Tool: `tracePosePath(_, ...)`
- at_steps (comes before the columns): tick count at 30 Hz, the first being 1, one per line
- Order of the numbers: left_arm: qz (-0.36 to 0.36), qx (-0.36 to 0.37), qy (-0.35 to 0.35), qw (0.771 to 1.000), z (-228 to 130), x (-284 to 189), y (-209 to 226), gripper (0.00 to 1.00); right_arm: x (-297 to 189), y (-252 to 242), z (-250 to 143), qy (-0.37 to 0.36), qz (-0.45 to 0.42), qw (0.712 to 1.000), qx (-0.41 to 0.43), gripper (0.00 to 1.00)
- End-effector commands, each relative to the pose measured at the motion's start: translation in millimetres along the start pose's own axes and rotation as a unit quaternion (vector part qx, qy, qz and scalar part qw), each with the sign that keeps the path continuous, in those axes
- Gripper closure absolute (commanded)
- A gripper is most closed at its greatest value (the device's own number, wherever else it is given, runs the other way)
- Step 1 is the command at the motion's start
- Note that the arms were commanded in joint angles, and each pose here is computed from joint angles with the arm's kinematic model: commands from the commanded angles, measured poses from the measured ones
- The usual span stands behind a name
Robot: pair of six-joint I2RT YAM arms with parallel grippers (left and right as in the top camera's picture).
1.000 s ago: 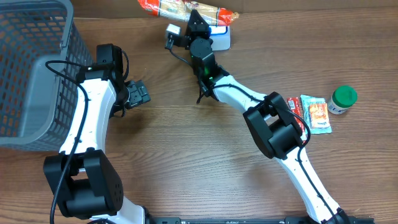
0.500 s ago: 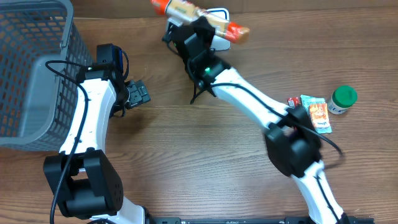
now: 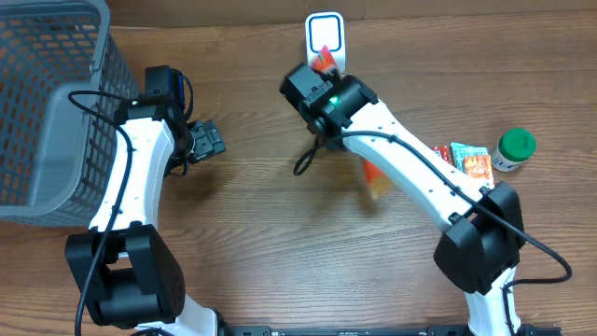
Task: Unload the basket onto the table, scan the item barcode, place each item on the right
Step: 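Carry the spaghetti pack right and set it beside the red strip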
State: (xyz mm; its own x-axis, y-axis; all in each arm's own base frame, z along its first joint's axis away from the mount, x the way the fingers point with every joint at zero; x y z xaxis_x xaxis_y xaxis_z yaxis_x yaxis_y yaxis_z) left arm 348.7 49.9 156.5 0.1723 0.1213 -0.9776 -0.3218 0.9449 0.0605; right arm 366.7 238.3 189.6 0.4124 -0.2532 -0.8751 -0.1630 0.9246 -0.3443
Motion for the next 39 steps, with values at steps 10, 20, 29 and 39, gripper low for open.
tracePosePath(10,0.003,0.006,-0.007,1.000,3,-3,0,0.00,61,-25,-60,0.129,-0.025,0.988,0.082,0.96)
tracePosePath(20,0.003,0.006,-0.007,1.000,3,-3,0,0.01,83,-58,-75,0.173,-0.049,0.976,0.120,0.29)
tracePosePath(29,0.003,0.006,-0.007,1.000,2,-3,0,0.00,41,-76,-60,0.112,-0.024,0.982,0.152,0.00)
tracePosePath(39,0.003,0.006,-0.007,1.000,3,-3,0,0.00,34,-77,-55,0.096,-0.012,0.982,0.161,0.00)
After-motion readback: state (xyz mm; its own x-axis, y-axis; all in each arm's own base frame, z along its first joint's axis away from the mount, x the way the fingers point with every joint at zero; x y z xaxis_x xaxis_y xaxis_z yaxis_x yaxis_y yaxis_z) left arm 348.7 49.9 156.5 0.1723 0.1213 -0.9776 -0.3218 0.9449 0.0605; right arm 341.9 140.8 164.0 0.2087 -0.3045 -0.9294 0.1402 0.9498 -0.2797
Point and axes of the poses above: each gripper's point midway between its finger pads, its own x axis out along the fingers, its own y axis along the line the jaws close on, z = x × y, the point moved 5 cm from there along -x, back along the fingers, and after that the axes turned 9 degrees about x, right-handed, at the moved point
